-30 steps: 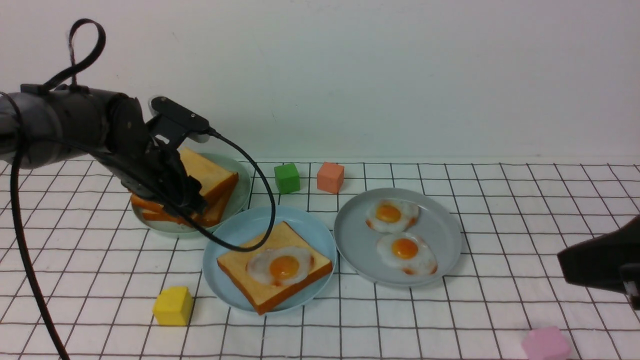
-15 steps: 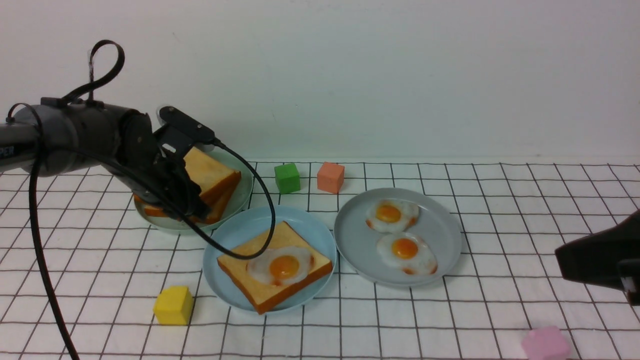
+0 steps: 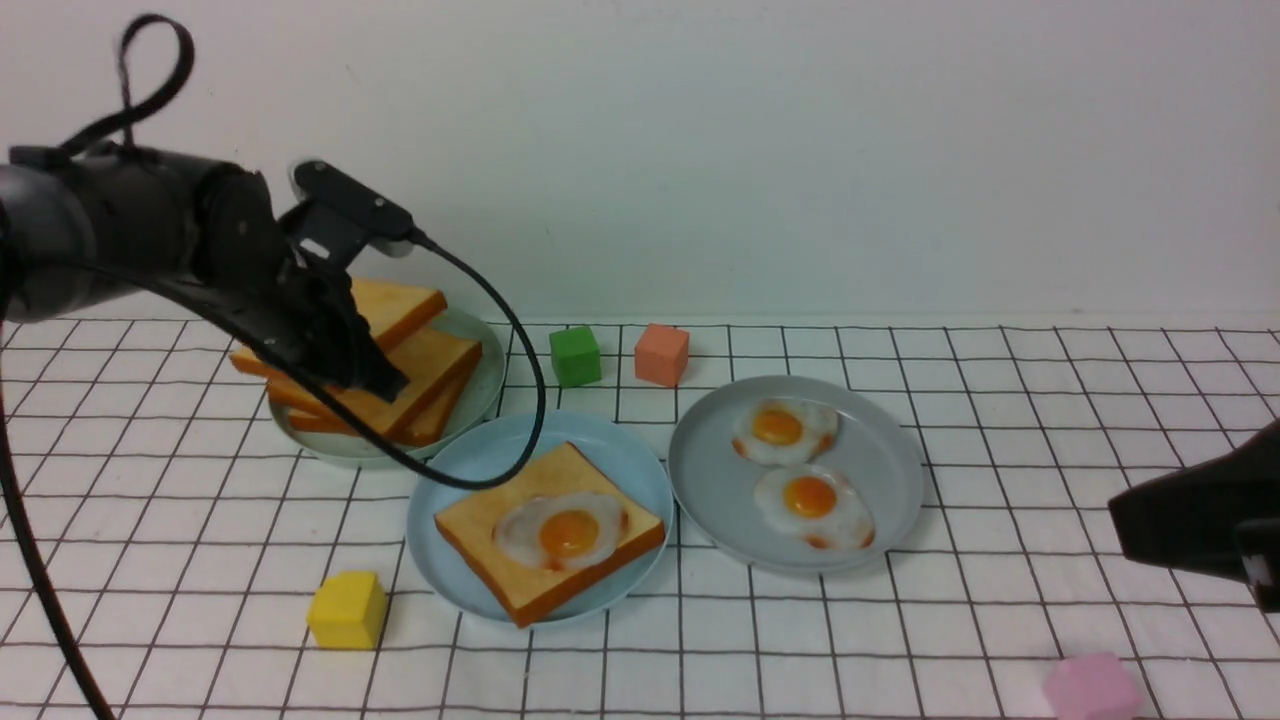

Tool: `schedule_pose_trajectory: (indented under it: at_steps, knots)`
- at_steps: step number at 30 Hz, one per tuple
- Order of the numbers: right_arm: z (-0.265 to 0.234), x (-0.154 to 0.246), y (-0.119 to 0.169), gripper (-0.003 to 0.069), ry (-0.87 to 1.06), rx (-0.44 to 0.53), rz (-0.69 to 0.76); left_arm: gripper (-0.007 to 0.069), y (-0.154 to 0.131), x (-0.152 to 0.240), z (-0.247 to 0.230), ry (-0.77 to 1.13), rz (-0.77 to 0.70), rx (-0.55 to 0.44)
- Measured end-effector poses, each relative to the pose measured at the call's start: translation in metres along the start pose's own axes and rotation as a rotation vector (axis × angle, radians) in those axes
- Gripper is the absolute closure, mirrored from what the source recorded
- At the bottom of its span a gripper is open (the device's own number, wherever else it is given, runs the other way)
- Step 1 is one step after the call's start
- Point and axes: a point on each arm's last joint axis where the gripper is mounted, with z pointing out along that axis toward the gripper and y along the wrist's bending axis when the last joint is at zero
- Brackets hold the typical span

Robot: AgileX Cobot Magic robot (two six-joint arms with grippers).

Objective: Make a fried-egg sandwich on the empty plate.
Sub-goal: Use the left arm to place a slice of bread on the fried egg in the middle

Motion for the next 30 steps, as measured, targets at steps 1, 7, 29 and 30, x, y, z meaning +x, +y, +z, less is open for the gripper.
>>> schedule_pose_trajectory:
  at_steps: [1, 7, 29, 30]
  knots:
    - [0.000, 0.000, 0.000, 0.0612, 0.000, 0.002, -0.001, 0.0613, -0.005, -0.004, -0.010, -0.010, -0.002, 0.009]
    - [-0.003, 0.001, -0.001, 0.0610, -0.010, 0.014, -0.012, 0.0613, -0.071, -0.017, -0.042, 0.004, 0.038, 0.138]
    - [-0.011, 0.003, 0.000, 0.0593, -0.037, 0.016, -0.023, 0.0601, -0.156, 0.009, -0.036, 0.080, 0.173, 0.259]
    - [-0.011, 0.003, 0.000, 0.0592, -0.037, 0.016, -0.023, 0.0587, -0.156, 0.009, -0.036, 0.080, 0.164, 0.264]
